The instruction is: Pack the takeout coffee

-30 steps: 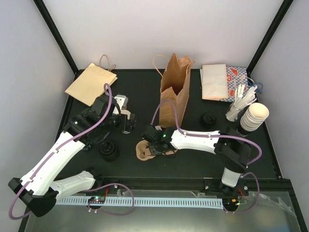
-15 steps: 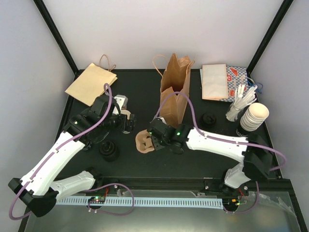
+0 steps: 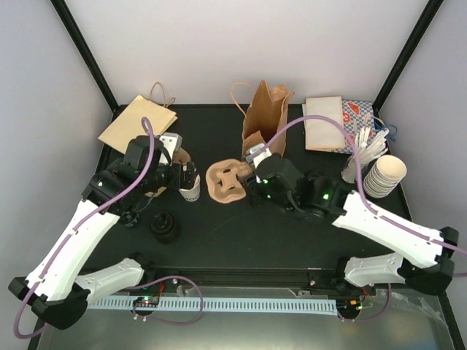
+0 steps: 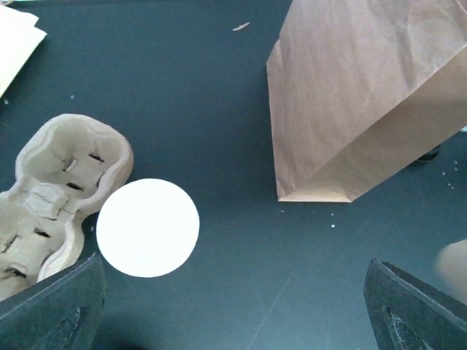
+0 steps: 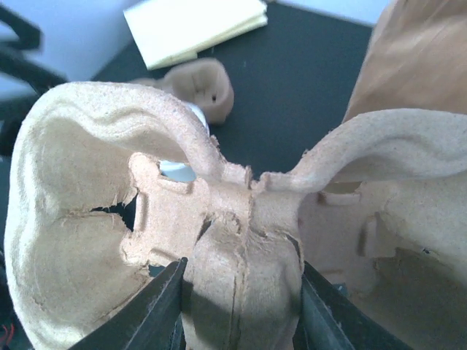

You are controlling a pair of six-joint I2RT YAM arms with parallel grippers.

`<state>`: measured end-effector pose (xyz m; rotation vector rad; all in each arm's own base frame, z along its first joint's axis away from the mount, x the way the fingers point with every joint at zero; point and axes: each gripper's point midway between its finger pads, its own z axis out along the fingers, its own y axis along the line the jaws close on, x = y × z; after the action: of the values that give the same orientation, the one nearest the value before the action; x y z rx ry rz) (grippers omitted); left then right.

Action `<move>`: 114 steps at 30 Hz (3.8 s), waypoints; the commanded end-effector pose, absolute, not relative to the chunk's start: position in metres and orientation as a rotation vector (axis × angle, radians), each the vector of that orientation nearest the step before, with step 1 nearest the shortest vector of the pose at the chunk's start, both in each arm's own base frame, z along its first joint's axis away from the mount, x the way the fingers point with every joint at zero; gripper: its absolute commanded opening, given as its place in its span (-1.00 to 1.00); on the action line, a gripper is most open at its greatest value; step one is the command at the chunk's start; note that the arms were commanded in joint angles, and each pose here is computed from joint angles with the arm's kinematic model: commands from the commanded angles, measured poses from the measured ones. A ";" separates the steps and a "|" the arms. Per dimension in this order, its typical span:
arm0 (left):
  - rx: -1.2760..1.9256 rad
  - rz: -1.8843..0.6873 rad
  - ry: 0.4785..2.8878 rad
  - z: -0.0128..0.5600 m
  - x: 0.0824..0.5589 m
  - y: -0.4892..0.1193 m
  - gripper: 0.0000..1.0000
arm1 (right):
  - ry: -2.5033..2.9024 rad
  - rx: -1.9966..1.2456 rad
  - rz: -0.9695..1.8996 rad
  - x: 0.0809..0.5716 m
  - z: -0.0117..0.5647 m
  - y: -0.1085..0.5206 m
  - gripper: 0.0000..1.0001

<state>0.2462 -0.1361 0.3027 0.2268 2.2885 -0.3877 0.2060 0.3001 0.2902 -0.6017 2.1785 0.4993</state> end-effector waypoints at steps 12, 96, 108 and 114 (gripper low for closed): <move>0.355 -0.712 2.169 0.349 0.313 -0.233 0.94 | 1.892 -0.307 0.348 0.252 0.450 0.190 -0.24; 0.773 -0.399 2.051 0.337 0.323 -0.251 -0.97 | 1.676 -0.470 0.485 0.235 0.444 0.178 -0.28; 0.785 -0.407 2.017 0.344 0.318 -0.253 -0.97 | 1.673 -0.569 0.426 0.255 0.433 0.199 -0.32; 0.773 -0.408 2.016 0.346 0.318 -0.252 -0.97 | 1.698 -0.613 0.374 0.265 0.419 0.210 -0.38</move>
<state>0.3214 -0.2492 0.3259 0.7774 2.0852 -0.3791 0.2606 0.2028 0.4134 -0.5800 1.7338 0.4077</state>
